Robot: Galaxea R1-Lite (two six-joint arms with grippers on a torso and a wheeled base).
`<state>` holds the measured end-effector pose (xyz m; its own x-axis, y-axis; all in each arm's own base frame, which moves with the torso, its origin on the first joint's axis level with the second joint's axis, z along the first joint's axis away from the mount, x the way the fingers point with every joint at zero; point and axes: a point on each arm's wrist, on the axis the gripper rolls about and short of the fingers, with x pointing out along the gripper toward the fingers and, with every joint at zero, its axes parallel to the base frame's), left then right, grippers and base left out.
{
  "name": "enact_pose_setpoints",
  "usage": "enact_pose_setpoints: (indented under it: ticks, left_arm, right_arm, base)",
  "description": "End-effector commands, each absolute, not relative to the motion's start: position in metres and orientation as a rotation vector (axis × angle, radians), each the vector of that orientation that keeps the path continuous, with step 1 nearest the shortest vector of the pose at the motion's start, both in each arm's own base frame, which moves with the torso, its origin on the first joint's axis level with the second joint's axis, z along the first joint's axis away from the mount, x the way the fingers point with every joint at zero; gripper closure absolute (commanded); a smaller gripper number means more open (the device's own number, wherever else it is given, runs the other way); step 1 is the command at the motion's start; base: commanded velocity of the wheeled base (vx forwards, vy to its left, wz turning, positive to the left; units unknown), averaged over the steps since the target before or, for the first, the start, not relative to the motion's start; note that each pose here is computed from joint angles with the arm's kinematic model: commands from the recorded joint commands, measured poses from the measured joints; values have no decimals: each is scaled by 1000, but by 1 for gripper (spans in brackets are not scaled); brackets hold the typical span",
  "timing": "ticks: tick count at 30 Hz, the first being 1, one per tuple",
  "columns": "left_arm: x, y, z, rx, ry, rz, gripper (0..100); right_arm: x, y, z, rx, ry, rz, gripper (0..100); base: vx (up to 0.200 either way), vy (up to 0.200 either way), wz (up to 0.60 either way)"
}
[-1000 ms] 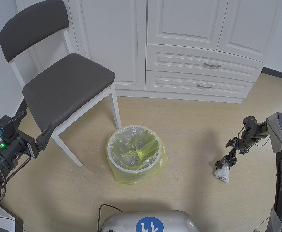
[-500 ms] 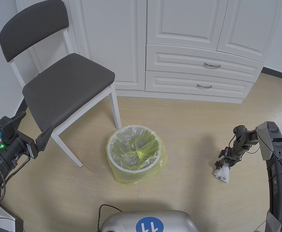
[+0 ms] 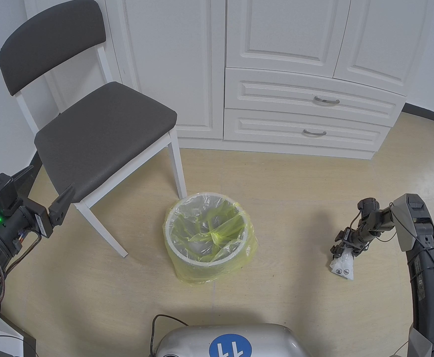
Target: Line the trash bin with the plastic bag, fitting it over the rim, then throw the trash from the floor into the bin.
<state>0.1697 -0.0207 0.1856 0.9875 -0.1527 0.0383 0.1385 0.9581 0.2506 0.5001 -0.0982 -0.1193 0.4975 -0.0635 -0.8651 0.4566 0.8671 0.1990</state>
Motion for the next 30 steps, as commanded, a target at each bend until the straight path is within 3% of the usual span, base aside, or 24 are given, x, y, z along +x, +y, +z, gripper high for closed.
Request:
enact_pose_setpoints:
  ticks: [1,14,15,25,29,30]
  left_arm:
    - [169,-19,186,251,-61,-141,0]
    - [178,-21,178,276,-18,-153,0]
    - [178,-21,178,276,-18,-153,0]
    - [177,-21,179,277,-23,-152,0]
    - [176,-21,181,277,-30,-151,0]
    - [175,-21,182,277,-35,-150,0]
  right_arm:
    - [499,-98,-122,440,1014,-326,0]
    - [499,-100,-122,446,1014,-330,0]
    - [499,-100,-122,446,1014,-330,100]
    - [499,-109,-114,444,992,-353,100]
    - [505,-118,-69,451,904,-359,100]
    - [499,-116,-43,475,888,-356,100]
  base:
    - [0,0,0]
    - [0,0,0]
    - [0,0,0]
    - [0,0,0]
    - [0,0,0]
    - [0,0,0]
